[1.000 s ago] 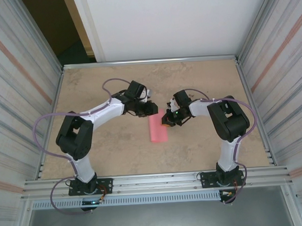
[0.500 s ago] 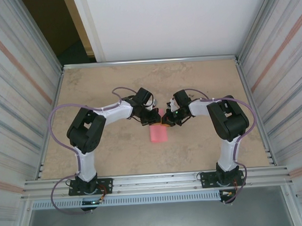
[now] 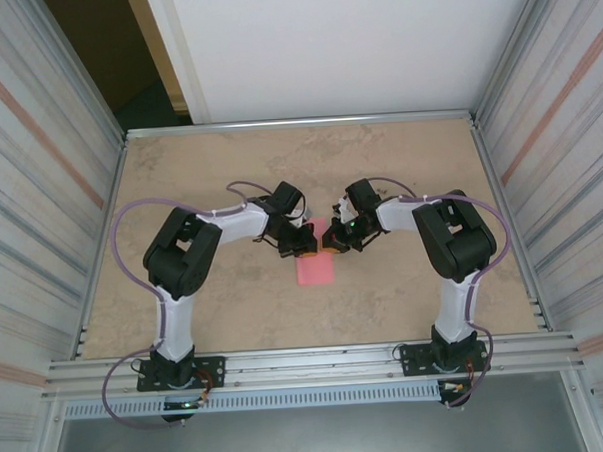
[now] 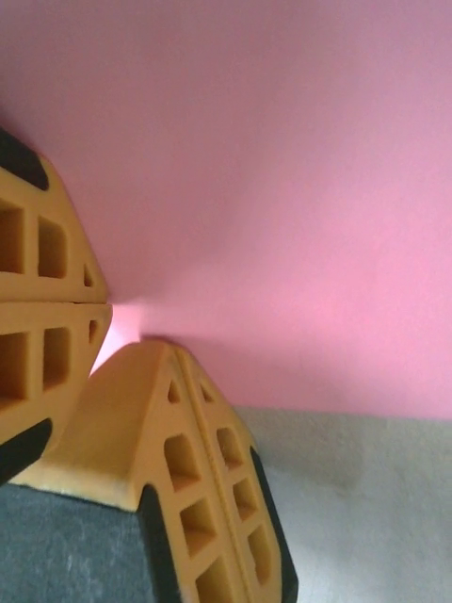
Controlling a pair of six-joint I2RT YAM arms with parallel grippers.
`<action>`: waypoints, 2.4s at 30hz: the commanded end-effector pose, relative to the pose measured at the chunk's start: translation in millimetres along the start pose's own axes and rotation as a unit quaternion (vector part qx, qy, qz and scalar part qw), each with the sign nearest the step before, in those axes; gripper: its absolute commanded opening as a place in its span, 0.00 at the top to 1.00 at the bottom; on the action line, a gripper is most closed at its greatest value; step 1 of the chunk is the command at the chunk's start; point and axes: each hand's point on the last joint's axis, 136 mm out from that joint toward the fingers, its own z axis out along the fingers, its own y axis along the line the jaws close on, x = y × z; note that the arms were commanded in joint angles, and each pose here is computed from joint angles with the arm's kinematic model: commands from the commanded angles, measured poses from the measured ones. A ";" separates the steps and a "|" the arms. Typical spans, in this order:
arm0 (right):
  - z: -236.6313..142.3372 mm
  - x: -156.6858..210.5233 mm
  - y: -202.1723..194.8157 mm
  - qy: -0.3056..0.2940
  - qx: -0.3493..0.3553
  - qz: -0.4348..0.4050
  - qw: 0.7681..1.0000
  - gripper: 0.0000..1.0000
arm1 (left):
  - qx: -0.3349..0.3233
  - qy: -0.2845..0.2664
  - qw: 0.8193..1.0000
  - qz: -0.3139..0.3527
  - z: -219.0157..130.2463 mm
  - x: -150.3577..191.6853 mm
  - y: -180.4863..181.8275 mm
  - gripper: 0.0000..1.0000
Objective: Fold a paper plane with a square sheet of paper (pick it up from the middle)
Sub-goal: First fold the square sheet of paper in half at the center of the table.
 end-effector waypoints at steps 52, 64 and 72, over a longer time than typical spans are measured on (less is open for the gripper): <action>13.8 73.3 -139.5 0.098 0.227 0.104 0.964 1.00 | 0.054 -0.084 0.995 0.016 -58.7 -37.4 72.5 0.92; 17.7 76.1 -138.8 0.101 0.229 0.103 0.963 1.00 | 0.110 -0.084 0.989 0.059 -25.5 -37.1 8.5 0.92; 18.4 79.2 -142.5 0.103 0.237 0.103 0.961 1.00 | 0.084 -0.087 0.992 0.035 -23.8 -56.1 43.1 0.91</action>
